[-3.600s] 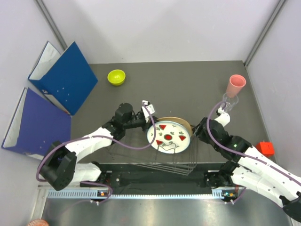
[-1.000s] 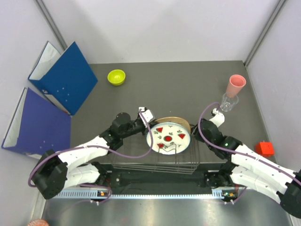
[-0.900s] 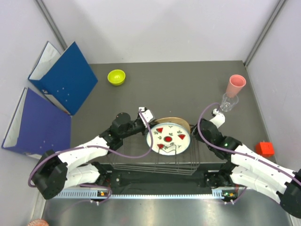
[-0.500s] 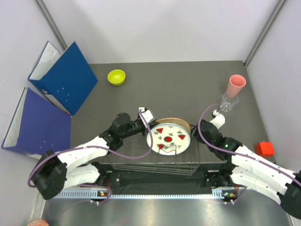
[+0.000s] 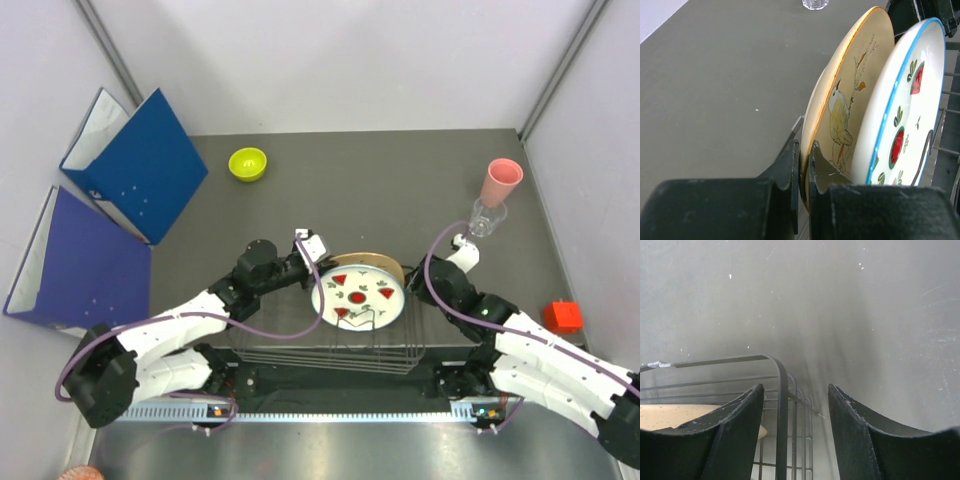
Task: Unload the mixed dishes from the dish rack
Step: Pick up the plate from the dish rack.
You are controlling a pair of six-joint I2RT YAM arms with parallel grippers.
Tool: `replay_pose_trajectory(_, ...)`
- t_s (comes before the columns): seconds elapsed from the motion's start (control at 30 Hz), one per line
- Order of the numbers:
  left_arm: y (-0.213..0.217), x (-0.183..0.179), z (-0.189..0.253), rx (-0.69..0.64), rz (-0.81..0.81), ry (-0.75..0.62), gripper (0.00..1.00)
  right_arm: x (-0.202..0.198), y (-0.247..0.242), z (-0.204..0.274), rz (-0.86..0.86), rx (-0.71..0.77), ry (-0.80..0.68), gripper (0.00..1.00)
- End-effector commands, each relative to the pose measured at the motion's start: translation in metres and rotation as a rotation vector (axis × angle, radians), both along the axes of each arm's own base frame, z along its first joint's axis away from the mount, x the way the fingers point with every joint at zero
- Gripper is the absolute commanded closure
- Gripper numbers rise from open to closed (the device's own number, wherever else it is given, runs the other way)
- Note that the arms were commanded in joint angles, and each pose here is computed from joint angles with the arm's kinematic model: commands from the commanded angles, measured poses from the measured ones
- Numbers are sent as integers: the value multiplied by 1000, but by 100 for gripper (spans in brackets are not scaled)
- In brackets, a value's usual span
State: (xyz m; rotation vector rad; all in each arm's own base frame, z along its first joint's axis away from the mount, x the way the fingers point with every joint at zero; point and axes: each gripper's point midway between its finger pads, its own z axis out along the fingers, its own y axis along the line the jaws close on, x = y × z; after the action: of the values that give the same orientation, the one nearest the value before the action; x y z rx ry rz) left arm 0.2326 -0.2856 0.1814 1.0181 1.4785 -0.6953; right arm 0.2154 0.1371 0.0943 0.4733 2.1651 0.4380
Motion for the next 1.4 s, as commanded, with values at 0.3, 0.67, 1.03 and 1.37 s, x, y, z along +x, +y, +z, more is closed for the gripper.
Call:
replay_pose_trajectory(0.3,7,32,128,-240,140,-278,100,15,24,127,99,147,-269,40)
replay_pose_trajectory(0.67,4,21,128,-212,79,-272,100,12,25,161,132,177,-346,40)
replay_pose_trajectory(1.03,21,6,150,-264,98,-332,100,13,31,150,156,181,-345,40)
replay_pose_trajectory(1.37,27,3,150,-261,104,-345,100,15,34,151,161,177,-346,40)
